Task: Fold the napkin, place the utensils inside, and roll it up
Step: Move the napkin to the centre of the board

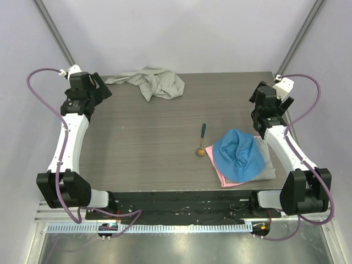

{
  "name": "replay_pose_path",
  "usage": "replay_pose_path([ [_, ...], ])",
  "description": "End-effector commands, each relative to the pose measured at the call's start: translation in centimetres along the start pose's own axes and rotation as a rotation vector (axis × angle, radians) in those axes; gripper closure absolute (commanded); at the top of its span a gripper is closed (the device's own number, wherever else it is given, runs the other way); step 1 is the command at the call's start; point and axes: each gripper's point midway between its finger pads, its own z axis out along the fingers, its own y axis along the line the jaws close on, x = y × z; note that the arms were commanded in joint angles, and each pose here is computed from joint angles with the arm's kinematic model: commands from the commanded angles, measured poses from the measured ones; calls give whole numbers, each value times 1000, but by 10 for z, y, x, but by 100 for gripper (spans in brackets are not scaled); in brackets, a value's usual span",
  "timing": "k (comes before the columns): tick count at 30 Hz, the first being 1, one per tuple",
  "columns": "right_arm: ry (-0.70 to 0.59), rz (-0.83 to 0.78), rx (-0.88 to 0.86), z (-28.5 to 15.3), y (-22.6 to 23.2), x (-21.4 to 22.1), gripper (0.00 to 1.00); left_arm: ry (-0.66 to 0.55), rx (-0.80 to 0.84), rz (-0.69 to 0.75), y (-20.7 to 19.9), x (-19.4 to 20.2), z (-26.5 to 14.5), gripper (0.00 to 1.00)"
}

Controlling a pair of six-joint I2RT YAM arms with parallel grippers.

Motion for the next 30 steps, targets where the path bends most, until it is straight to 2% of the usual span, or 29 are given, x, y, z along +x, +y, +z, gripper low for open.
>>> replay_pose_path([
  [1,-58,78,-11,0,10,-26,3,-26,-22,2,1,-15,0,2],
  [8,-57,57,5,4,10,-26,3,-28,30,1,-13,-19,10,2],
  [13,-22,7,-42,12,26,-24,4,-28,193,-23,-65,-23,33,8],
  [15,3,-12,-82,15,37,-20,6,36,242,18,-101,2,56,9],
  [16,2,-10,-100,16,43,-24,7,17,276,22,-119,-9,58,9],
  [17,20,-21,-106,20,48,-18,7,77,273,33,-130,14,84,9],
  [18,25,-17,-128,20,56,-22,7,96,301,36,-147,21,90,9],
  [19,35,-19,-131,22,59,-20,8,81,335,-3,-165,9,92,9],
  [20,54,-28,-136,24,63,-14,8,143,331,-12,-170,34,119,9],
  [21,52,-12,-148,24,68,-18,8,140,379,-33,-188,26,120,10],
  [26,119,17,-211,24,89,-4,8,249,462,-151,-234,64,169,15],
  [30,154,33,-238,18,103,6,10,290,443,-261,-242,96,209,18],
])
